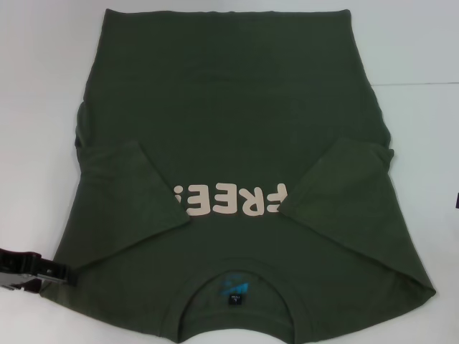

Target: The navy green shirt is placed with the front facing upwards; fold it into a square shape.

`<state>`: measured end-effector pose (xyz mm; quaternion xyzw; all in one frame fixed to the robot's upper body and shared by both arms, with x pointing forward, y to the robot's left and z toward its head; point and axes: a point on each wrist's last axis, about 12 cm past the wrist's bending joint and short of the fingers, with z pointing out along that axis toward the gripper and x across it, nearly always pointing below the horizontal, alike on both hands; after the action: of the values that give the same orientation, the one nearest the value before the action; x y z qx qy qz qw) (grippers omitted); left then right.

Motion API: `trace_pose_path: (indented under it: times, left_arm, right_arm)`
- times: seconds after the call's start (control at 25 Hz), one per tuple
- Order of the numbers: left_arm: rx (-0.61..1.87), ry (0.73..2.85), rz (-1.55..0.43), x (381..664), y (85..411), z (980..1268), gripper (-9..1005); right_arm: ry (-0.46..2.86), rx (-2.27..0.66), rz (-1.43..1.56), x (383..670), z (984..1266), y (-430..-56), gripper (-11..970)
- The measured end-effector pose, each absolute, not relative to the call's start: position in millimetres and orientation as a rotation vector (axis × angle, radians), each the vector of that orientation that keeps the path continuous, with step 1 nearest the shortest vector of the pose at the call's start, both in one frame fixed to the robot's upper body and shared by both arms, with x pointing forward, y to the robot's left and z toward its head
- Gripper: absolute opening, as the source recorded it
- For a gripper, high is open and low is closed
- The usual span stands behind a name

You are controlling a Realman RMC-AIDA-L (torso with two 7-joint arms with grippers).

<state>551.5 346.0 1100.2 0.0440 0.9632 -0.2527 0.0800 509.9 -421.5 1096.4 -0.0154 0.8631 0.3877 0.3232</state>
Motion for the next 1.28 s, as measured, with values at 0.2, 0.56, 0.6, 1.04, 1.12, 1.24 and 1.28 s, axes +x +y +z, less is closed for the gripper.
trace_pose_path:
  times: [0.2,0.56,0.6,1.04,1.12,1.24,1.28]
  left_arm:
    - [0.136,2.886,-0.778,552,343,1099,844]
    - [0.161,2.887,-0.825,555,335,1099,843]
    - [0.165,2.888,-0.833,556,333,1099,843]
    - [0.178,2.882,-0.849,561,326,1099,843]
    - [0.179,2.882,-0.851,561,325,1099,843]
    - [0.184,2.888,-0.859,561,323,1098,843]
    - [0.185,2.888,-0.860,562,322,1098,843]
  right_arm:
    - [2.265,-0.041,1.018,510,1097,-422,940]
    - [2.267,-0.041,1.017,510,1096,-422,940]
    - [2.268,-0.041,1.016,510,1096,-422,940]
    - [2.268,-0.036,1.010,510,1096,-422,939]
    - [2.268,-0.036,1.011,510,1096,-422,939]
    - [2.267,-0.035,1.010,510,1096,-422,939]
    - [2.267,-0.035,1.010,510,1096,-422,939]
